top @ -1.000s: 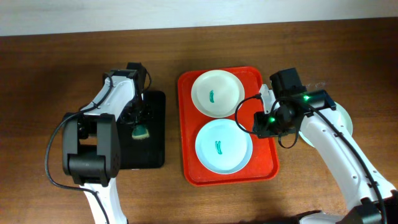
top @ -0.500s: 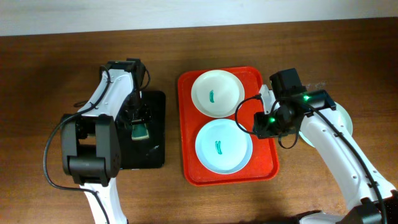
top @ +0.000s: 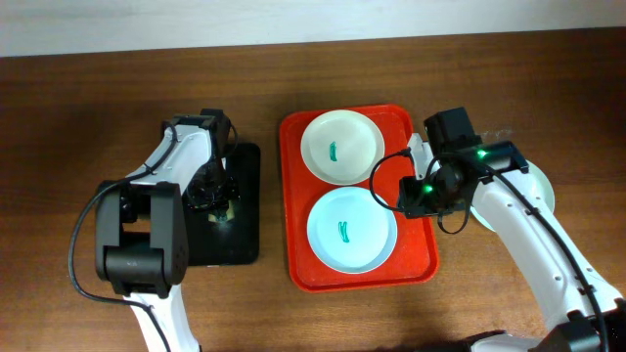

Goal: Clean dirty plates on tray and stack at the side
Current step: 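Grasp the sponge with the left gripper and lift it toward the plate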

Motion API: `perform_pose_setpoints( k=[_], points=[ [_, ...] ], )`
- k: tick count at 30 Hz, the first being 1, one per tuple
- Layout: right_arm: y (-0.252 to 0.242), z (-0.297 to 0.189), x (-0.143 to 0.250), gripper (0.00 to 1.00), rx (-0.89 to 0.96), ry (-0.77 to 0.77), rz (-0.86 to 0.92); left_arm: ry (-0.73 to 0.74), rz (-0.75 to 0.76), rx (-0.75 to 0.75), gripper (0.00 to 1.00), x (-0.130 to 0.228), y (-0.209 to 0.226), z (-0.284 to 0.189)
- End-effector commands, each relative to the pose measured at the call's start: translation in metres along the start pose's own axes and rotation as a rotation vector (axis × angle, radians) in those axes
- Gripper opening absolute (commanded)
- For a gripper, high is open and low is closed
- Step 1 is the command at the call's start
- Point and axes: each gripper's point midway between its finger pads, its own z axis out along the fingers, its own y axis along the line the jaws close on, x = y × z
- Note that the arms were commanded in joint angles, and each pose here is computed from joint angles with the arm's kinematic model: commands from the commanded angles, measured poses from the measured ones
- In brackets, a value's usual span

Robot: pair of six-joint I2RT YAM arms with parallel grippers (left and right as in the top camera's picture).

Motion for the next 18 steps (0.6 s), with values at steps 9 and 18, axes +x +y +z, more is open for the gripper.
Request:
perform_pose_setpoints(
  k=[9,18],
  points=[
    [0.004,-0.006,-0.003,0.36,-0.009,-0.021,-0.002,-0.115,0.01,-0.069,0.7,-0.03,0.011,-0.053],
    [0.004,-0.006,-0.003,0.36,-0.009,-0.021,-0.002,-0.082,-0.002,-0.05,0.14,-0.019,0.008,0.006]
  ],
)
